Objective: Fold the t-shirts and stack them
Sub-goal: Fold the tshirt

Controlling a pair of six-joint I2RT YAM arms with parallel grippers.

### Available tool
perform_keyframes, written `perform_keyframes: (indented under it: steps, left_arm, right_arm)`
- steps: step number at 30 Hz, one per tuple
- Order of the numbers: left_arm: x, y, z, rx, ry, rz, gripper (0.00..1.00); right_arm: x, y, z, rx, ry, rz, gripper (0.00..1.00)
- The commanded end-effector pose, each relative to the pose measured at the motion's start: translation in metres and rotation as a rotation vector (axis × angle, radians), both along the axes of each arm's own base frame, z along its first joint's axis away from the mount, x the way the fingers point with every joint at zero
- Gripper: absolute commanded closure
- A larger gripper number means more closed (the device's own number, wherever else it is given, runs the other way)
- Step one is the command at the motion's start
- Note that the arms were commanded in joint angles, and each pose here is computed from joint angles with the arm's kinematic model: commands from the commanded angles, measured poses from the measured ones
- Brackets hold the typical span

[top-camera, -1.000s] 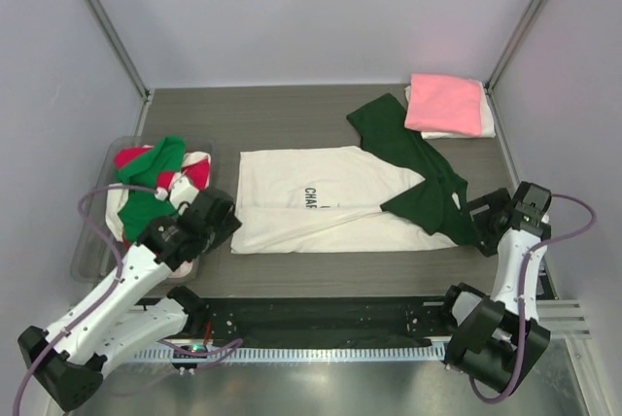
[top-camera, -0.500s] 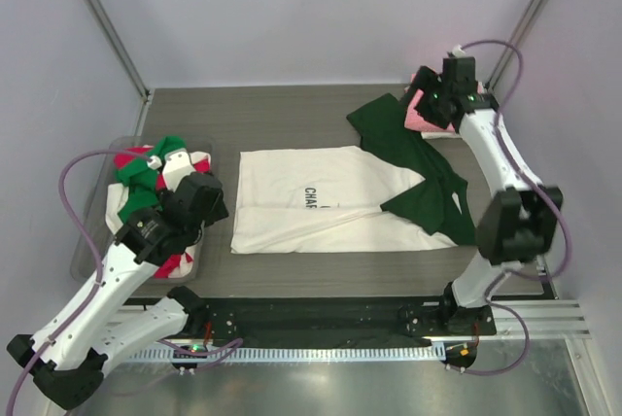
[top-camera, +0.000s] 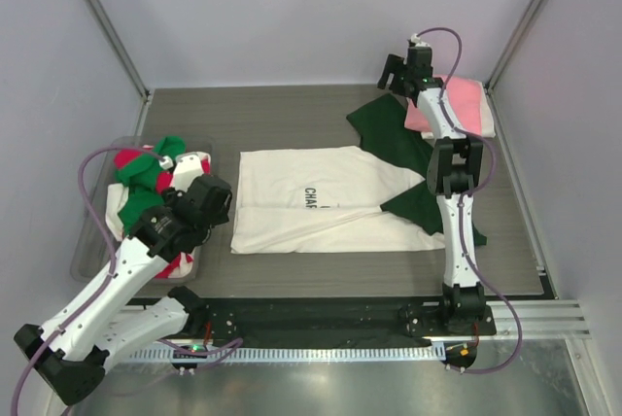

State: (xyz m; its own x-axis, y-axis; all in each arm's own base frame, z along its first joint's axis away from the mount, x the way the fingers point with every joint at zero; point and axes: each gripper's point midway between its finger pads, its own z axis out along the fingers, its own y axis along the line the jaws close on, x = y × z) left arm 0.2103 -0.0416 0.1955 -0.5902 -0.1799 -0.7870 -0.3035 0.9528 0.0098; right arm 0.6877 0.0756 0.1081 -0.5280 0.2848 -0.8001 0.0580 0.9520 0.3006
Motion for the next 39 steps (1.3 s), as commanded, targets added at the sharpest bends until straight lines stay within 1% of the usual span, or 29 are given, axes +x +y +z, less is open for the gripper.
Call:
perform_keyframes:
  steps: [1,3,4,8,9,10,11,14,15,18,19,21,23,27,30,31,32,33,34,35,37,38,39]
  left_arm:
    - [0.007,0.001,0.001,0.025,-0.016,0.012,0.34]
    - [0.008,0.000,0.000,0.026,-0.010,0.008,0.34]
    - [0.007,-0.001,-0.002,0.030,-0.002,0.005,0.34]
    - [0.008,-0.001,-0.003,0.037,0.003,0.006,0.34]
    - [0.008,-0.001,-0.002,0.037,0.002,0.008,0.34]
    - [0.008,0.001,-0.002,0.040,0.003,0.010,0.34]
    - [0.007,0.001,-0.001,0.037,-0.002,0.012,0.34]
    - [0.007,0.002,0.000,0.031,-0.014,0.016,0.34]
    - [0.006,0.003,0.001,0.030,-0.019,0.017,0.34]
    - [0.006,0.004,0.002,0.033,-0.021,0.020,0.34]
    - [0.006,0.004,0.002,0.034,-0.023,0.023,0.34]
    - [0.006,0.005,0.002,0.036,-0.022,0.025,0.34]
    - [0.006,0.005,0.002,0.039,-0.021,0.029,0.34]
    - [0.007,0.006,-0.001,0.052,-0.012,0.032,0.34]
    - [0.008,0.005,-0.004,0.067,0.006,0.032,0.34]
    - [0.009,0.005,-0.004,0.072,0.010,0.033,0.34]
    - [0.009,0.005,-0.007,0.082,0.021,0.034,0.34]
    - [0.009,0.005,-0.006,0.085,0.024,0.035,0.35]
    - [0.010,0.005,-0.007,0.089,0.027,0.036,0.35]
    - [0.011,0.005,-0.007,0.094,0.029,0.037,0.35]
    - [0.016,0.002,-0.007,0.089,0.016,0.040,0.34]
    - [0.018,0.000,-0.007,0.082,0.012,0.040,0.35]
    - [0.022,-0.003,-0.009,0.078,0.013,0.038,0.34]
  right_arm:
    - [0.034,-0.004,0.037,-0.052,-0.206,-0.006,0.14]
    - [0.040,-0.003,0.035,-0.057,-0.226,-0.006,0.14]
    - [0.043,-0.010,0.028,-0.074,-0.224,-0.035,0.14]
    - [0.043,-0.011,-0.012,-0.092,-0.168,-0.045,0.14]
    - [0.040,-0.010,-0.023,-0.091,-0.145,-0.039,0.16]
    - [0.038,-0.011,-0.030,-0.095,-0.125,-0.040,0.20]
    - [0.036,-0.010,-0.037,-0.094,-0.110,-0.039,0.22]
    - [0.029,0.000,-0.050,-0.087,-0.073,-0.017,0.37]
    - [0.028,0.005,-0.049,-0.085,-0.072,-0.007,0.45]
    - [0.023,0.012,-0.051,-0.081,-0.055,0.004,0.58]
    - [0.021,0.015,-0.053,-0.077,-0.045,0.004,0.61]
    - [0.016,0.018,-0.059,-0.058,-0.024,-0.003,0.70]
    - [0.011,0.017,-0.065,-0.050,-0.001,-0.014,0.76]
    - [0.008,0.022,-0.074,-0.025,0.016,-0.017,0.99]
    - [0.003,0.027,-0.069,0.007,0.012,-0.022,0.99]
    - [0.006,0.029,-0.059,0.023,-0.031,-0.028,0.99]
    - [0.008,0.031,-0.023,0.053,-0.096,-0.036,0.99]
    - [-0.006,0.033,-0.040,0.062,-0.065,-0.040,0.99]
    - [-0.001,0.036,-0.014,0.087,-0.150,-0.041,0.99]
    - [-0.012,0.038,0.000,0.108,-0.165,-0.044,0.99]
    - [-0.015,0.039,0.030,0.138,-0.242,-0.048,0.99]
    - [-0.025,0.038,0.020,0.149,-0.224,-0.054,0.99]
    - [-0.031,0.043,0.050,0.175,-0.280,-0.022,0.99]
